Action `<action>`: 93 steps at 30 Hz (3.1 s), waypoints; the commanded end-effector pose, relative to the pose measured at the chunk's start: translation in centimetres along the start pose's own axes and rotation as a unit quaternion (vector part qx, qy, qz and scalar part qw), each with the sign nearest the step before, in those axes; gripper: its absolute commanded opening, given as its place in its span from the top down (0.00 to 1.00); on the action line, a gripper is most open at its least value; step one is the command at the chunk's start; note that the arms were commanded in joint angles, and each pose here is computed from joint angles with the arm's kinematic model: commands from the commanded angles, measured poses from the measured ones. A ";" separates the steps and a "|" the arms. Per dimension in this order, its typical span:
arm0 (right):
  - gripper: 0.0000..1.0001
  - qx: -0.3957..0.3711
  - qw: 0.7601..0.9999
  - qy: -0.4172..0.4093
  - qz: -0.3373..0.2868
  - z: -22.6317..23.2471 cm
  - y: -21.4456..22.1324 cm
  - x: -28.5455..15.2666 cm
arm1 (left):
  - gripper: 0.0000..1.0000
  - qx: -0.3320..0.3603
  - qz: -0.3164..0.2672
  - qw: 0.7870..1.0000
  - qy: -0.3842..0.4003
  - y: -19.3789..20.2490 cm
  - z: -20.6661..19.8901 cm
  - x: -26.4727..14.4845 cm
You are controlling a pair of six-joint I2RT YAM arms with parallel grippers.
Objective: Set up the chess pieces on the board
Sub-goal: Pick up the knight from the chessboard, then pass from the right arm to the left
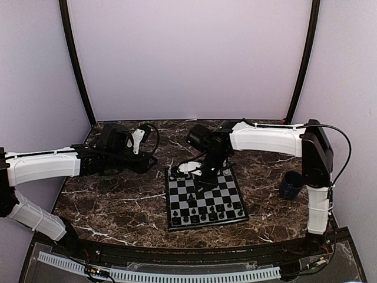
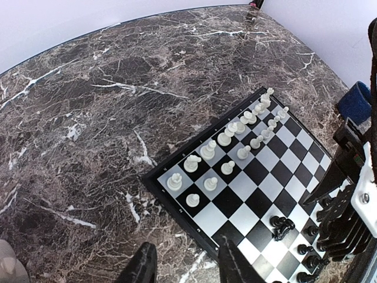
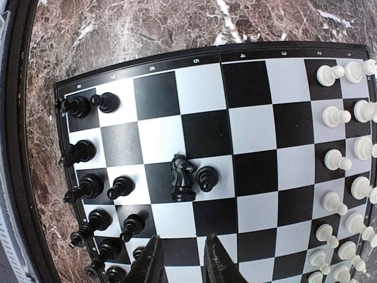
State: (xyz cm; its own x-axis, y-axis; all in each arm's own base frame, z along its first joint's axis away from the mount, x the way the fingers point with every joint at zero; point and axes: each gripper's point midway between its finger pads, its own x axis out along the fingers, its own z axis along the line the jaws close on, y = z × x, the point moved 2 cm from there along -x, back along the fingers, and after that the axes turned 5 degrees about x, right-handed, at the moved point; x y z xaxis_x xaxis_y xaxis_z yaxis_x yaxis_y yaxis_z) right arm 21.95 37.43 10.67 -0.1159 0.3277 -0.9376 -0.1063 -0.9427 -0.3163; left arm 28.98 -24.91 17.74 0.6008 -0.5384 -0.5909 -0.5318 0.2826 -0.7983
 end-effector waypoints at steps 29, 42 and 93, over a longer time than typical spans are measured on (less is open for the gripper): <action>0.62 -0.025 0.999 -0.023 0.004 0.1 -0.7 3.6 | 0.62 -0.009 -0.003 1.000 0.010 0.6 -0.1 0.3; 0.73 -0.017 1.000 0.001 0.022 -0.5 -0.2 5.2 | 0.62 -0.012 -0.001 1.000 0.014 0.8 -0.3 0.5; 0.81 0.066 0.974 0.083 -0.198 -5.3 -1.7 -8.6 | 0.62 -0.279 -0.068 0.906 0.310 -6.4 -8.0 4.9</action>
State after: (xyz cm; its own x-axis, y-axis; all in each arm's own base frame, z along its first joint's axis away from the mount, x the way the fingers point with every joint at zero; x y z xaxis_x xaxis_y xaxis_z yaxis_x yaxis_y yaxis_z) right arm 27.81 34.76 16.78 0.1039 0.5820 -0.8065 -0.2386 -0.7726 -0.5883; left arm 30.41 -33.46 16.89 0.3899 -0.8442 -0.3679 -0.7934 -0.1052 -0.5995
